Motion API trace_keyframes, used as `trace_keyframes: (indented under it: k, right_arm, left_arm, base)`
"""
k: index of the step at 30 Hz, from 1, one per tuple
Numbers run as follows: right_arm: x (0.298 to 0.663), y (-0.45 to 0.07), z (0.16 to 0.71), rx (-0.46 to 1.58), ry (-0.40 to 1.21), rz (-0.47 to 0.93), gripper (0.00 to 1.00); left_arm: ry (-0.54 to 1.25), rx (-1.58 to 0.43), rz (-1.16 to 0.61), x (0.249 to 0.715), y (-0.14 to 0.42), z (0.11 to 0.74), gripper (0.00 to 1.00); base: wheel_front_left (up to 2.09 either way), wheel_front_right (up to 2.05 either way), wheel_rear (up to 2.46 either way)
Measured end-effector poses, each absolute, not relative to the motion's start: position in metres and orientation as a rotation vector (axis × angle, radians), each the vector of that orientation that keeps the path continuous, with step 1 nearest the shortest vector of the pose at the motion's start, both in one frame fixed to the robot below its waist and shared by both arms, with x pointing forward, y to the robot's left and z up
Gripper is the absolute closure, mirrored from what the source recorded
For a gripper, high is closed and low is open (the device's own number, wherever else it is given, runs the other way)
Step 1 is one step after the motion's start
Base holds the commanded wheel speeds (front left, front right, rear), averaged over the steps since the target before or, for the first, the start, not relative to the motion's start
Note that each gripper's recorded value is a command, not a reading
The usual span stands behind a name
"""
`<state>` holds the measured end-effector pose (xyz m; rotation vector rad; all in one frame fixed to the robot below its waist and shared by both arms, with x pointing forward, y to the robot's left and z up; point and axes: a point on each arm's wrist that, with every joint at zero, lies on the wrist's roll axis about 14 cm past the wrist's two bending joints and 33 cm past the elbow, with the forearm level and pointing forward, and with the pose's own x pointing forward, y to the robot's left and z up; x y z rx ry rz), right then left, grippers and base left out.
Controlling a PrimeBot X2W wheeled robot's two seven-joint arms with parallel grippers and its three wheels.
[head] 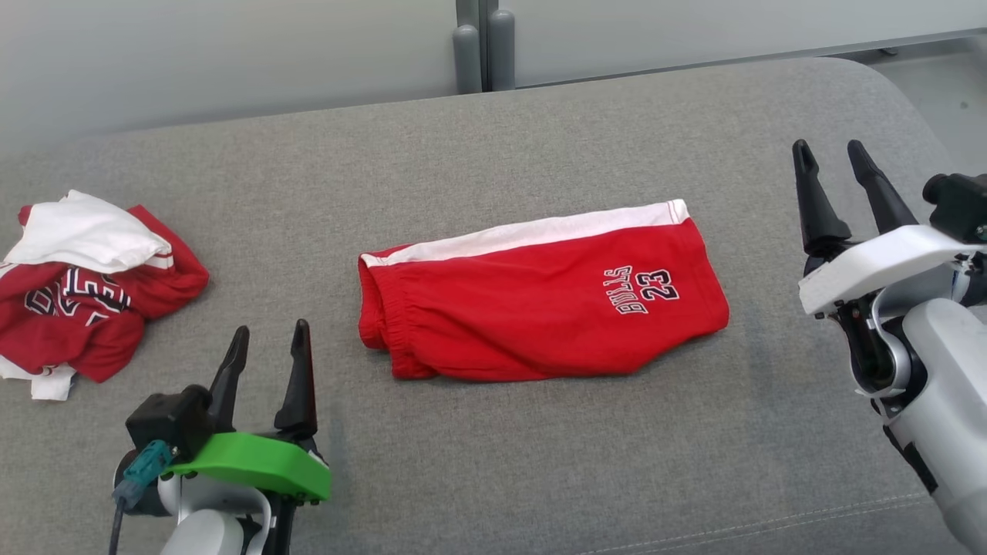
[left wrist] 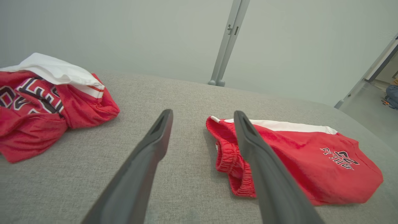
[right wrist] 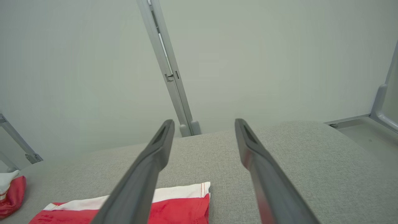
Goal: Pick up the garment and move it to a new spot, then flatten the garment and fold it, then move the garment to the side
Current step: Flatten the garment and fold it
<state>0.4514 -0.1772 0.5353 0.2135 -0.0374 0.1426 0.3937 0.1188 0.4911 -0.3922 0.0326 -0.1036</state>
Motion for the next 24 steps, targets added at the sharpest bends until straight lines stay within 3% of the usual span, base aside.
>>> trace_keyframes:
  k: [13,24]
  right_arm:
    - [0.407,-0.171,0.513,0.242,-0.012,0.110,0.00]
    - [0.396,-0.169,0.507,0.220,-0.008,0.106,0.00]
  left_arm:
    - [0.009,-0.385,-0.012,0.384,0.145,0.492,0.00]
    - [-0.005,-0.368,0.003,0.377,0.148,0.495,0.00]
  base:
    - [0.00,0.00,0.00]
    - [0.00,0.00,0.00]
